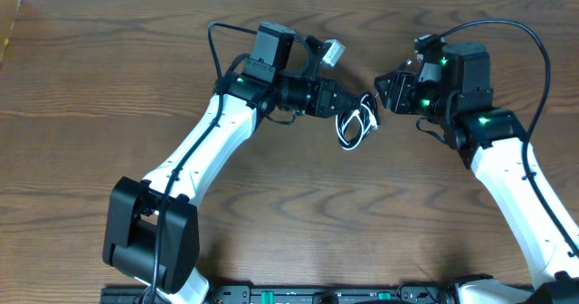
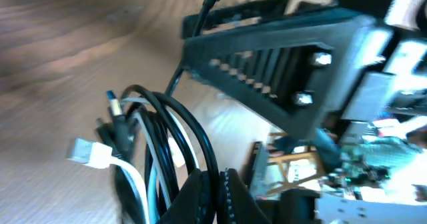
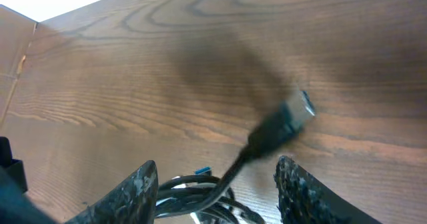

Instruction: Untangle cables

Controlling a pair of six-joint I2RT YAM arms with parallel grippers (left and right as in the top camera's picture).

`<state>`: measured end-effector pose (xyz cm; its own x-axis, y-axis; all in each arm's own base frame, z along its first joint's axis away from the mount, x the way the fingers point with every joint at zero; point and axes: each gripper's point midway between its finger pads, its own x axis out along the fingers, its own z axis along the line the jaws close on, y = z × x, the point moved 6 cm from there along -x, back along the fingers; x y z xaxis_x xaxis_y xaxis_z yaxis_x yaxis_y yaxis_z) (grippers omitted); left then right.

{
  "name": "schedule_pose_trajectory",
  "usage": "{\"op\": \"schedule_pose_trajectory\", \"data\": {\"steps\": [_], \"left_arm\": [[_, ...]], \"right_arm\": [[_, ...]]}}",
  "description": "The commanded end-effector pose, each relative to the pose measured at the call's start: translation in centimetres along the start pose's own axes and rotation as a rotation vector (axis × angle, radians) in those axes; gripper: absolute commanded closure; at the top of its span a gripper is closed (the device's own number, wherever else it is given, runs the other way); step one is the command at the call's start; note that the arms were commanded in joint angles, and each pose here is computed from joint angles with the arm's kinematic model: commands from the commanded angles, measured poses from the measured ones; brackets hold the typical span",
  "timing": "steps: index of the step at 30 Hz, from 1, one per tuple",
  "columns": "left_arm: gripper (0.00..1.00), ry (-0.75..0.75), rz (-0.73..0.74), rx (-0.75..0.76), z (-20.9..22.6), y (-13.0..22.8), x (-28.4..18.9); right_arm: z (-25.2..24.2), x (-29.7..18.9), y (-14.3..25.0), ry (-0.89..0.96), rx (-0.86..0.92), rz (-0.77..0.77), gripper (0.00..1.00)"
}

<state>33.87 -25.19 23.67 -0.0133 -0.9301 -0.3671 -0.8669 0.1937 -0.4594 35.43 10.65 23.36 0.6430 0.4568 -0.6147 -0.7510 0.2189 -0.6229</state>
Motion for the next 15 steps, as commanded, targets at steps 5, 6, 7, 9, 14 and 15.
{"op": "schedule_pose_trajectory", "data": {"steps": [5, 6, 7, 9, 14, 15], "left_arm": [[0.92, 0.191, -0.001, 0.007, -3.0, -1.4, -1.4], [0.93, 0.193, -0.006, 0.001, -3.0, -1.6, -1.4], [0.93, 0.196, -0.014, 0.001, -3.1, -1.8, -1.4], [0.92, 0.200, -0.034, 0.007, -3.3, -2.4, -1.6], [0.93, 0.185, -0.110, -0.018, -3.4, -4.2, -2.3], [0.93, 0.180, -0.122, -0.027, -3.4, -4.4, -2.3]], "right_arm": [[-0.8, 2.0, 0.4, 0.004, 0.075, 0.046, 0.48], [-0.9, 2.3, 0.5, 0.004, 0.079, 0.054, 0.51], [-1.1, 2.6, 0.7, 0.006, 0.082, 0.062, 0.58], [-1.2, 2.9, 1.0, 0.013, 0.085, 0.080, 0.86], [-1.0, 2.9, 1.5, -0.003, 0.072, 0.109, 0.99], [-0.8, 2.9, 1.6, -0.025, 0.072, 0.119, 0.99]]}}
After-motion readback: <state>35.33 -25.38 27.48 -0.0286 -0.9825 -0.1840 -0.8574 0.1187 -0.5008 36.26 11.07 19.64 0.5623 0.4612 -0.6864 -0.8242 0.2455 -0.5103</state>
